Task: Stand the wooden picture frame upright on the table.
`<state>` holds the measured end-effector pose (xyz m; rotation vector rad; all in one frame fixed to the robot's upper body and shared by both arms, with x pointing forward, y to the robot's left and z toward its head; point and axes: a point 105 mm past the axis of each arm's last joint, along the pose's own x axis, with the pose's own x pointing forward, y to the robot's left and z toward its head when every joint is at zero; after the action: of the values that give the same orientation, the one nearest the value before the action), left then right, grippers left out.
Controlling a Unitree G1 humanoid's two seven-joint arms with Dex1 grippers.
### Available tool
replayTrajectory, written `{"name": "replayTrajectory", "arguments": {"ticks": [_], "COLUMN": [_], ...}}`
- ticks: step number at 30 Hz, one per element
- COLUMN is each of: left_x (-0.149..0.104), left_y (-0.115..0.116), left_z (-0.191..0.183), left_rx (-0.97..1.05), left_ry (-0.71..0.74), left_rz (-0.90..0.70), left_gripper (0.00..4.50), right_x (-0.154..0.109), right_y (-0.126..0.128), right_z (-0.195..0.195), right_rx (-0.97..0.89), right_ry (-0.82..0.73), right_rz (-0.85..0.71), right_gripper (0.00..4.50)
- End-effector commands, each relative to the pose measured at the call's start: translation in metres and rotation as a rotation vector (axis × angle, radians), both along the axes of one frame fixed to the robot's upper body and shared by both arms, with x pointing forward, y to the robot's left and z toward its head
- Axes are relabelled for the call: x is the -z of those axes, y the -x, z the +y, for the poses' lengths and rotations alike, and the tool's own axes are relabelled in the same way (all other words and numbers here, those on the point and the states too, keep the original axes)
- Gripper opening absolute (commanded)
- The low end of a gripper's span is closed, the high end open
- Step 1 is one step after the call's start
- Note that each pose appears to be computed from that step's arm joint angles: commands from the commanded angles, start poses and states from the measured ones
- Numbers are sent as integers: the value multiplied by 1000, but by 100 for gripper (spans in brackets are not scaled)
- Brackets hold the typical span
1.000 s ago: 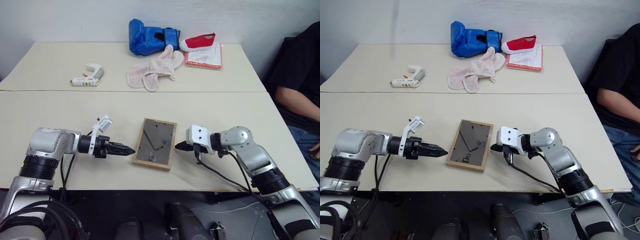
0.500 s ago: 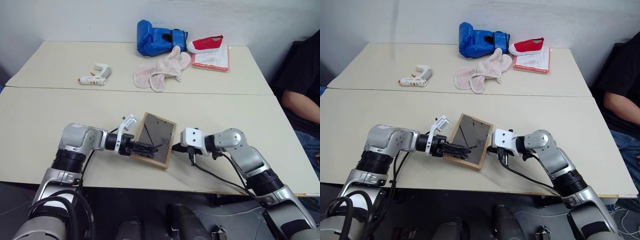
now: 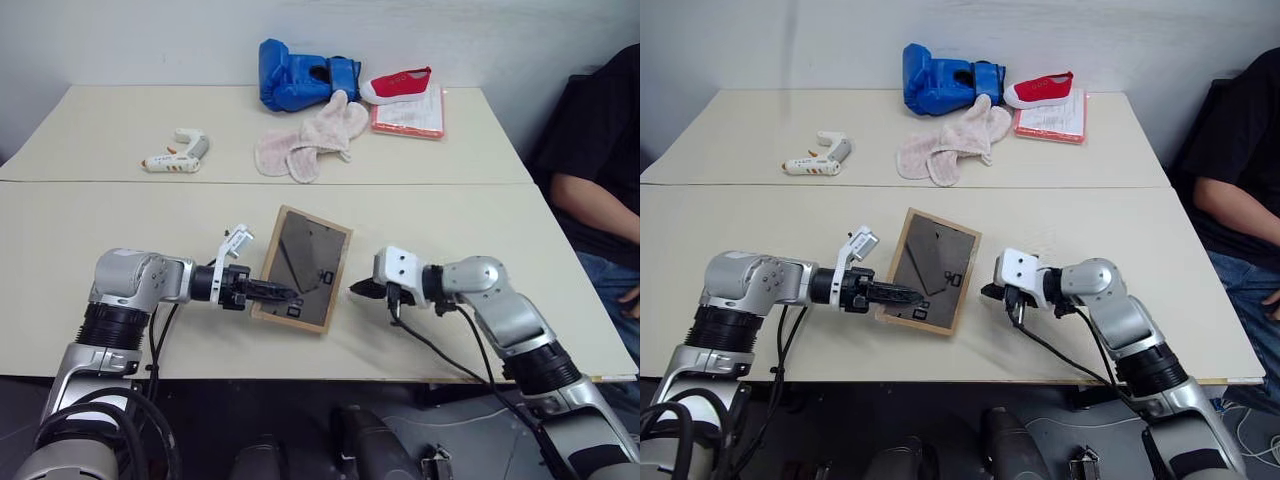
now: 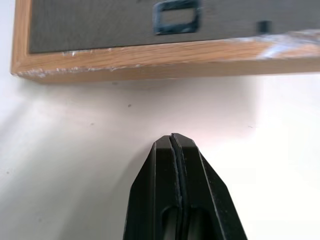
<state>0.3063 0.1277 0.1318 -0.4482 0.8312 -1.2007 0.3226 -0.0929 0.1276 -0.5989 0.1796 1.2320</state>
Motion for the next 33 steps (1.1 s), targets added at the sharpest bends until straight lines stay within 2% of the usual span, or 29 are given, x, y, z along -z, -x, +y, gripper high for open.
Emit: {"name": "replayTrajectory", "arguments": {"ticks": [1, 3, 6, 12, 13, 16, 24, 28, 33], "left_x": [-21, -20, -20, -36, -42, -49, -41, -37, -44], "left_y": [-2, 0, 4, 8, 9, 10, 4, 0, -2], "left_z": [-2, -3, -7, -12, -13, -13, -13, -11, -10], "left_rx": [13, 27, 50, 84, 93, 102, 88, 71, 66], "left_ry": [49, 36, 31, 72, 86, 94, 62, 58, 78], "left_rz": [-90, -108, -132, -180, -194, -218, -225, -212, -212], "left_gripper": [123, 123, 123, 123, 123, 123, 123, 123, 123], "right_x": [-47, -72, -89, -91, -89, -88, -106, -107, -96], "right_y": [18, 28, 31, 15, 12, 13, 54, 49, 47], "right_z": [-1, 6, 22, 43, 46, 55, 64, 47, 11], "right_rx": [-57, -95, -108, -61, -52, -75, -285, -205, -110], "right_ry": [-162, -258, -325, -369, -364, -350, -406, -385, -250], "right_rz": [105, 187, 231, 245, 241, 225, 267, 215, 71], "right_gripper": [57, 117, 224, 430, 449, 450, 450, 450, 450]}}
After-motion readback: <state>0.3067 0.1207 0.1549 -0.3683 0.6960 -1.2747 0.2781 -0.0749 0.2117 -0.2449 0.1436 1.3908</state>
